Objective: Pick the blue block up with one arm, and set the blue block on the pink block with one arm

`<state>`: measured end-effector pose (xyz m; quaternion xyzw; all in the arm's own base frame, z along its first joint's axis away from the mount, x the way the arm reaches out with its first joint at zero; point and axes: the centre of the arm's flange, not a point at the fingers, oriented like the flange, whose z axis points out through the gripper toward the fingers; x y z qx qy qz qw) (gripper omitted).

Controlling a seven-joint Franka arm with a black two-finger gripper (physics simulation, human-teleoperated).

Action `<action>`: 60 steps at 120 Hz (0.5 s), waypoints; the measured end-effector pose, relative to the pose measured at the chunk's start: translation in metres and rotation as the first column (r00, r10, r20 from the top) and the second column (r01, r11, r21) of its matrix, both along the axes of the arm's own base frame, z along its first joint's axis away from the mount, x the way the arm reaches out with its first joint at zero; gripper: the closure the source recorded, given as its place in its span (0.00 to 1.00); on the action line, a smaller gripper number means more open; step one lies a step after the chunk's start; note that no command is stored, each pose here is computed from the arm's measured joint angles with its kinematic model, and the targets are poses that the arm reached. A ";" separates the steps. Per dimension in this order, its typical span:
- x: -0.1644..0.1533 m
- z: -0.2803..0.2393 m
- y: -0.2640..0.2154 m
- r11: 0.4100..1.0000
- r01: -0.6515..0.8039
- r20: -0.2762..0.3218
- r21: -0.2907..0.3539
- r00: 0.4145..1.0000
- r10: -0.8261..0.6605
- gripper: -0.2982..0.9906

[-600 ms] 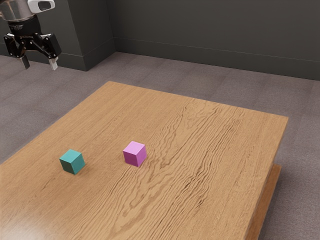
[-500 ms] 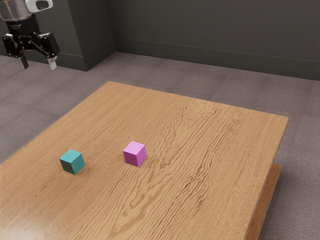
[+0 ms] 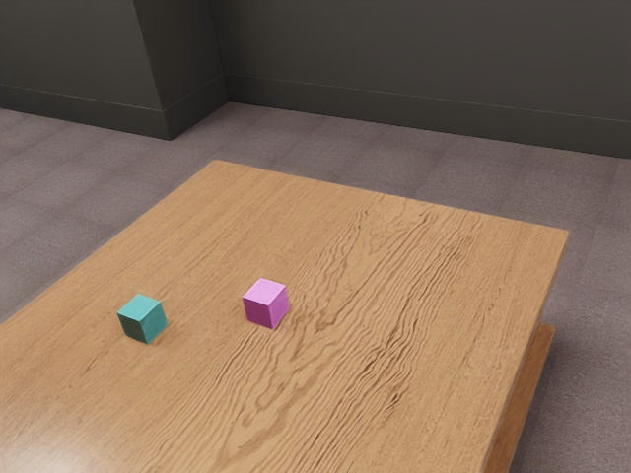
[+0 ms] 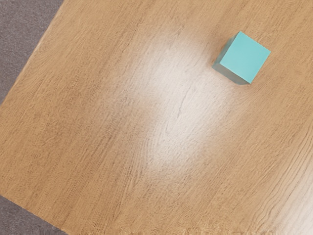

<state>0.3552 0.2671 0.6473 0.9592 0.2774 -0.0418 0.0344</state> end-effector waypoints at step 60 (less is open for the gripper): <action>0.119 -0.262 0.052 0.996 0.083 0.010 0.042 0.996 -0.083 0.23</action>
